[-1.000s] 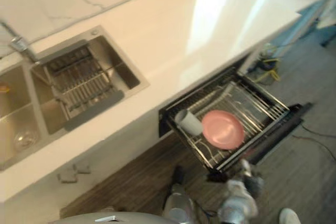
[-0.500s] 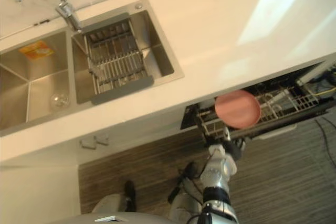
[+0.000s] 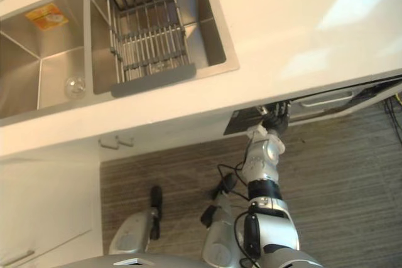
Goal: Walk over to the sink, pick up the cup, carry it to the dishwasher, place the cup inside the dishwasher, then close the dishwasher door
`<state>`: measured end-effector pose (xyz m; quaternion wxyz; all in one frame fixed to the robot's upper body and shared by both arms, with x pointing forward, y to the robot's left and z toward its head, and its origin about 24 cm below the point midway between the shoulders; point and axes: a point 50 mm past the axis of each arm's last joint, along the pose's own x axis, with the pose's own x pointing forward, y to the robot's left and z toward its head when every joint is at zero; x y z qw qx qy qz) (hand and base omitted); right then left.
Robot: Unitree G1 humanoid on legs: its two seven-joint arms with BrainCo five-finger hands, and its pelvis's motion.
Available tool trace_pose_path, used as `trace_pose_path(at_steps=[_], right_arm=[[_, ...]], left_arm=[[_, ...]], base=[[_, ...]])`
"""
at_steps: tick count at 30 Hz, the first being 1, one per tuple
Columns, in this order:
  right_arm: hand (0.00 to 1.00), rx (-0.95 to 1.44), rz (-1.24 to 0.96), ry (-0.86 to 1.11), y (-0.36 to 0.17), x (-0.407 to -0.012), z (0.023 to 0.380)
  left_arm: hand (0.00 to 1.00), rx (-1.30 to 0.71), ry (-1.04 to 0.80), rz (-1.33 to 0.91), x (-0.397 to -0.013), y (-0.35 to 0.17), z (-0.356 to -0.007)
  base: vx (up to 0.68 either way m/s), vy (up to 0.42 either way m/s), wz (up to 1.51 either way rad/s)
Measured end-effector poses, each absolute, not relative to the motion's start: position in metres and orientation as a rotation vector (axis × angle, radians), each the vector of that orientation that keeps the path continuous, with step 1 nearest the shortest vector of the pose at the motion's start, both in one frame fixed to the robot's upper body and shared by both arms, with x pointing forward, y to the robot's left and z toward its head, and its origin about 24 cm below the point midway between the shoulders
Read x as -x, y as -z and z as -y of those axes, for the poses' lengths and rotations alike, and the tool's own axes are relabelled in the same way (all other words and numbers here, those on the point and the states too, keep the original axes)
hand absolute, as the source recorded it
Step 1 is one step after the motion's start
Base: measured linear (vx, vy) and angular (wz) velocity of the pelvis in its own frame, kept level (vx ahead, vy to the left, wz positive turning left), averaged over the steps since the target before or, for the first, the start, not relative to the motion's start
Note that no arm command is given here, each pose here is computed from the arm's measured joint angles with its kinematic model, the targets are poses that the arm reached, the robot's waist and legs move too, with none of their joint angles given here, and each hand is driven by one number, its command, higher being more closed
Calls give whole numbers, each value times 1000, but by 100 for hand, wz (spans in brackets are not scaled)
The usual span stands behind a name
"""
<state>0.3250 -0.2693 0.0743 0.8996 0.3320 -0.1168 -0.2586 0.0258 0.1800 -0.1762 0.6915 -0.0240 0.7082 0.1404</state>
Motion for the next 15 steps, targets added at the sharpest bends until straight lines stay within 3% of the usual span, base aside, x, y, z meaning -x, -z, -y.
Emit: trace_pose_path(at_steps=[8,11,15], right_arm=[[0,-703,251,354,-63,-315,239],[0,-643,61,315,-7,-280,226],[0,-574,-340,355,89,-192,210]], left_arm=[[0,137,-377,-1550,-28,176,-186],[0,270,-459,-1539,-24,176,-187],[0,490,-643,-1397,-19,177,-191]], base=[[13,-24,-8],[94,-3,-15],[127,49,-20]])
